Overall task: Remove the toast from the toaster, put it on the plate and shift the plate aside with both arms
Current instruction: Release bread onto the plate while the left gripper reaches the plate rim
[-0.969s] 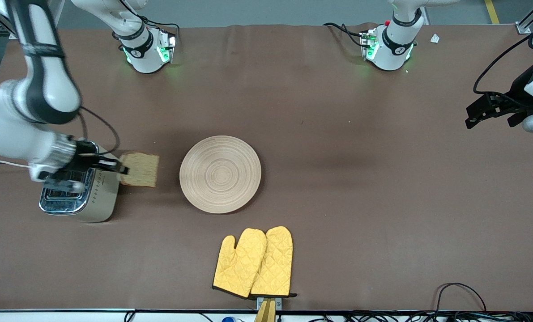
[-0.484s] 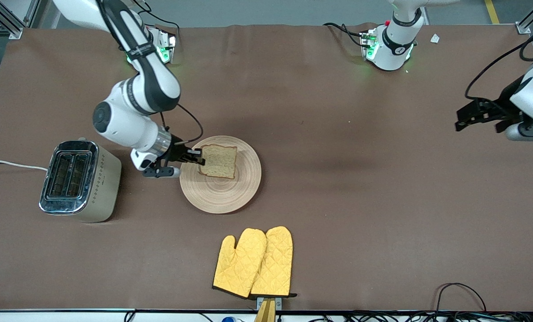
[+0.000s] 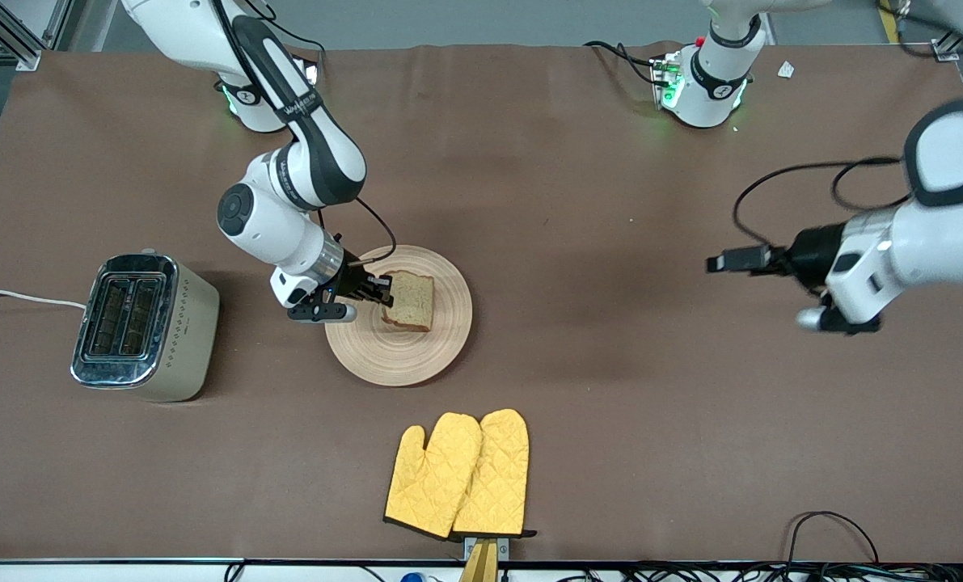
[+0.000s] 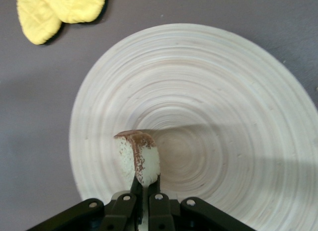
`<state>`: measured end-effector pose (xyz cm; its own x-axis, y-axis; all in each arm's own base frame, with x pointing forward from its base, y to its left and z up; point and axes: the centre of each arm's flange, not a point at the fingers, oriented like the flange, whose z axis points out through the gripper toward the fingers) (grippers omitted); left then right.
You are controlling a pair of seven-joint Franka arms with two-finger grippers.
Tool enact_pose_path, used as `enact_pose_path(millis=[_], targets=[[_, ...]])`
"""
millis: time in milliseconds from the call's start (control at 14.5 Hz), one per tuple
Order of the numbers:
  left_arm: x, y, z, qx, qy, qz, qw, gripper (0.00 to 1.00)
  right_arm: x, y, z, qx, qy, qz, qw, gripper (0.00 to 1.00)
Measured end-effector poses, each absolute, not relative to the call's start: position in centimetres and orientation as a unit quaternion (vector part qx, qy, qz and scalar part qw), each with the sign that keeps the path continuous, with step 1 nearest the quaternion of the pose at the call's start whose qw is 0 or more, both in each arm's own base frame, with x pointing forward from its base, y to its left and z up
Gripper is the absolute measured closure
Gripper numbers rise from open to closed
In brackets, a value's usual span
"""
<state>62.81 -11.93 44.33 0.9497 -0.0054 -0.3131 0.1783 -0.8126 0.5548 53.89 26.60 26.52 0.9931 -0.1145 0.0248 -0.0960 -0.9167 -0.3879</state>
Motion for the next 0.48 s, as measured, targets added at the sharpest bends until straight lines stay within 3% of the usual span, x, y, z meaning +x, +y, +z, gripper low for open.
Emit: enact_pose_path(millis=[208,277,484], targets=[[64.7,-19.2,35.4,0.921,0.070,-0.160,0.348,0.00,55.2,22.9,24.5,-0.982,0.032,-0.030,0.182,0.93],[64.4,-23.0,32.7,0.916,0.071,-0.164,0.358,0.00,55.7,21.4,23.8,-0.983,0.035,-0.030,0.178,0.89],[62.0,-34.1,25.4,0.904,0.074,-0.168,0.387,0.01,56.7,17.1,22.5,-0.984,0.060,-0.030,0.163,0.57]])
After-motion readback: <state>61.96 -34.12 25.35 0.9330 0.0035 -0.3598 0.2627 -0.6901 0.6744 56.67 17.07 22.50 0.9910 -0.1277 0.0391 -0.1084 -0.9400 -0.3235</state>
